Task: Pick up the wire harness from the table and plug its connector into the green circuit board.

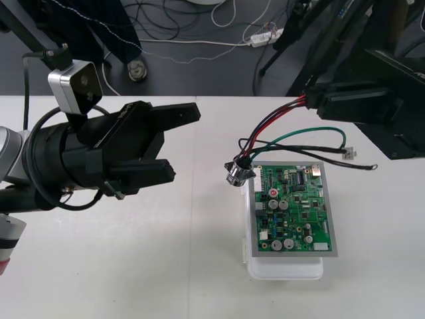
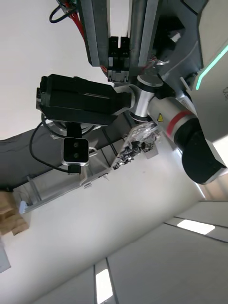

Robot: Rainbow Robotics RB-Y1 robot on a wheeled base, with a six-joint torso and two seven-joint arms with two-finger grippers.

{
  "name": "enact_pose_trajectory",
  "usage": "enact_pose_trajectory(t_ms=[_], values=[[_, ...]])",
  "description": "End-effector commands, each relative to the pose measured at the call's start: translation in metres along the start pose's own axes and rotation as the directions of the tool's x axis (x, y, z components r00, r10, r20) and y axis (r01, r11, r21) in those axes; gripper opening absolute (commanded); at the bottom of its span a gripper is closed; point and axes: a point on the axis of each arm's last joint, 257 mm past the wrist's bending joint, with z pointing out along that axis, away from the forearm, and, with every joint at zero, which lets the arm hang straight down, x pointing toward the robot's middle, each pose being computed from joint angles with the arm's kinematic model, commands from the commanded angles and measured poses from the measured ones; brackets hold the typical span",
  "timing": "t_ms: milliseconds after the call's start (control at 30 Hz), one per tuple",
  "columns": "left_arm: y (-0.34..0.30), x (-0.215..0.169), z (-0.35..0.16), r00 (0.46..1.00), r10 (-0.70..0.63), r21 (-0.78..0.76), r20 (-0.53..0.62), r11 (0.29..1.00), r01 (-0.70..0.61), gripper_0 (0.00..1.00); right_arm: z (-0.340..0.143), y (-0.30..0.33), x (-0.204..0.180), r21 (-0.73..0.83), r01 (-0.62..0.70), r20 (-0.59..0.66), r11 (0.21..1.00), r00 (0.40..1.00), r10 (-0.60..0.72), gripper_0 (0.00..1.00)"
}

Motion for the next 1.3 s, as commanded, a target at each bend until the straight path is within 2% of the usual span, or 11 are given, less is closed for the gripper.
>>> enact_pose_trajectory(t_ms=[33, 200, 433, 1000, 1300], values=[[0.004, -0.026, 0.015, 0.998, 0.027, -0.042, 0.05, 0.999, -0.025, 1.0, 0.0, 0.007, -0.003, 0.069, 0.158, -0.053, 0.985, 0.987, -0.154, 0.0], [-0.001, -0.03, 0.031, 0.996, 0.067, -0.04, 0.063, 0.997, -0.064, 1.0, 0.008, 0.004, 0.001, 0.108, 0.213, -0.063, 0.971, 0.976, -0.207, 0.0], [0.002, -0.028, 0.051, 0.99, 0.113, -0.05, 0.086, 0.993, -0.109, 1.0, 0.021, 0.005, -0.002, 0.137, 0.261, -0.009, 0.955, 0.965, -0.263, 0.0], [-0.002, -0.029, 0.085, 0.981, 0.192, -0.122, 0.023, 0.975, -0.188, 1.0, 0.026, 0.015, -0.008, 0.14, 0.23, 0.148, 0.963, 0.957, -0.25, 0.0], [-0.009, -0.021, 0.098, 0.986, 0.165, -0.127, -0.009, 0.978, -0.165, 1.0, 0.03, 0.019, -0.01, 0.127, 0.227, 0.181, 0.966, 0.952, -0.247, 0.0]])
